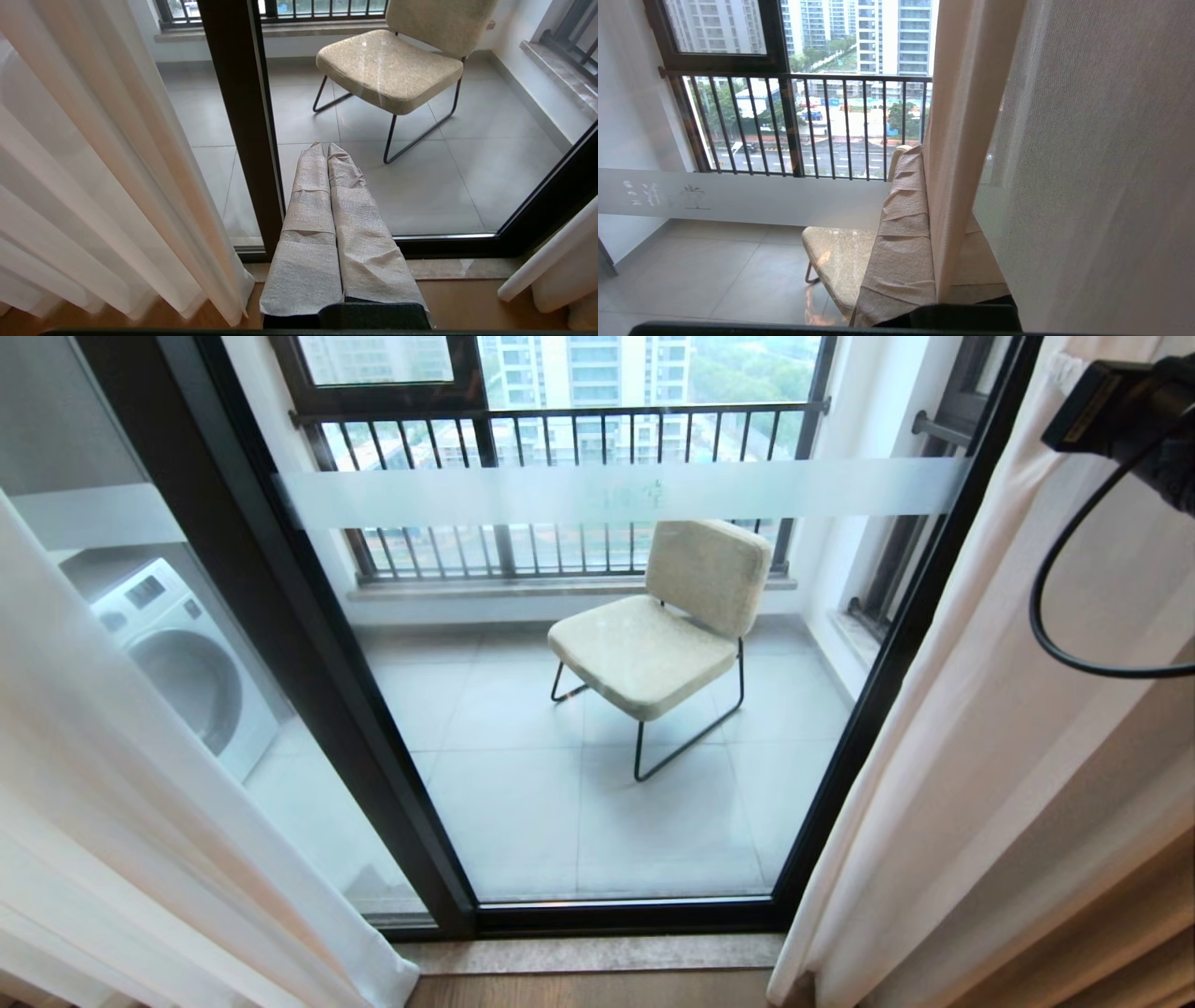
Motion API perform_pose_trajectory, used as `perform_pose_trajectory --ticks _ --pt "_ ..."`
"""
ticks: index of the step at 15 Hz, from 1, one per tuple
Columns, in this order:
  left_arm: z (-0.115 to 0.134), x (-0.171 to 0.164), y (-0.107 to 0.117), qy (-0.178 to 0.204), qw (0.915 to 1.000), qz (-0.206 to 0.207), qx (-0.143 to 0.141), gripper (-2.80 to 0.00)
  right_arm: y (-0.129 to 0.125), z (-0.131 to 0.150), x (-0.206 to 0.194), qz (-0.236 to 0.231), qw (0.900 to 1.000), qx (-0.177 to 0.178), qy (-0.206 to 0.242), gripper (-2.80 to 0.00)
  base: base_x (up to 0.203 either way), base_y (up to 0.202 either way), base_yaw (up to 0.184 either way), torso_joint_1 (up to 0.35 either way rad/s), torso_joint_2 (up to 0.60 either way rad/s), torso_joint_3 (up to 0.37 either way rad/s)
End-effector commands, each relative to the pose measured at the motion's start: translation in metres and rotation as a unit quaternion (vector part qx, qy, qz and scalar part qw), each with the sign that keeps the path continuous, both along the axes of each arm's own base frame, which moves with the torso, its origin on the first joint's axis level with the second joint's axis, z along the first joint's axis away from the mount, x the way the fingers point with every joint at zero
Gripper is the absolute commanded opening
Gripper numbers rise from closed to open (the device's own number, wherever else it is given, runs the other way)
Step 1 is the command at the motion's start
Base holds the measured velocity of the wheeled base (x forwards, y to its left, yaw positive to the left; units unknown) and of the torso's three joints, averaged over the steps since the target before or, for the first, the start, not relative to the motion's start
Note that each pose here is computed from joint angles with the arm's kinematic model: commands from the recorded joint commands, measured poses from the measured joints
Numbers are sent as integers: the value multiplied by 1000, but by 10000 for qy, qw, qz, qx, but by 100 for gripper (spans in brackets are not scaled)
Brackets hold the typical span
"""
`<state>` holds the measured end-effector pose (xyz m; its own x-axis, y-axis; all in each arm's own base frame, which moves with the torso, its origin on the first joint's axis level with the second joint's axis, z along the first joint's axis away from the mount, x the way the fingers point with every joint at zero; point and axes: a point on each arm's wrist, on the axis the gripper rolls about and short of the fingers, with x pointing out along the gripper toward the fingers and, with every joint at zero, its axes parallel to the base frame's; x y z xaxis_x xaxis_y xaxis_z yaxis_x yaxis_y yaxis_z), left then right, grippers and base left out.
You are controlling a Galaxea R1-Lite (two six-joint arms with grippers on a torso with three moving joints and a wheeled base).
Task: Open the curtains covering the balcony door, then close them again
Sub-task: Close the inner curtains on both sides
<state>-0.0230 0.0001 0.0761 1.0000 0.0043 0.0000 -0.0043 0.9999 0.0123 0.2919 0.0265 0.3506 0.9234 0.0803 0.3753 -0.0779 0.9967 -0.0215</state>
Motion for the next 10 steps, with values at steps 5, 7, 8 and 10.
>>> perform_pose_trajectory --ticks 5,7,8,10 --pt "0 0 0 0 10000 2 0 -280 8 1 0 121 9999 -2 -25 -280 0 194 -1 0 0 3" --pt "0 0 0 0 10000 2 0 -280 11 0 0 174 9998 -3 -19 -280 0 193 1 -1 3 2" --pt "0 0 0 0 10000 2 0 -280 12 0 0 203 9998 -3 -17 -280 0 156 1 -7 -7 7" --pt "0 0 0 0 10000 2 0 -280 16 -1 1 260 9997 -5 2 -280 0 191 -2 13 1 1"
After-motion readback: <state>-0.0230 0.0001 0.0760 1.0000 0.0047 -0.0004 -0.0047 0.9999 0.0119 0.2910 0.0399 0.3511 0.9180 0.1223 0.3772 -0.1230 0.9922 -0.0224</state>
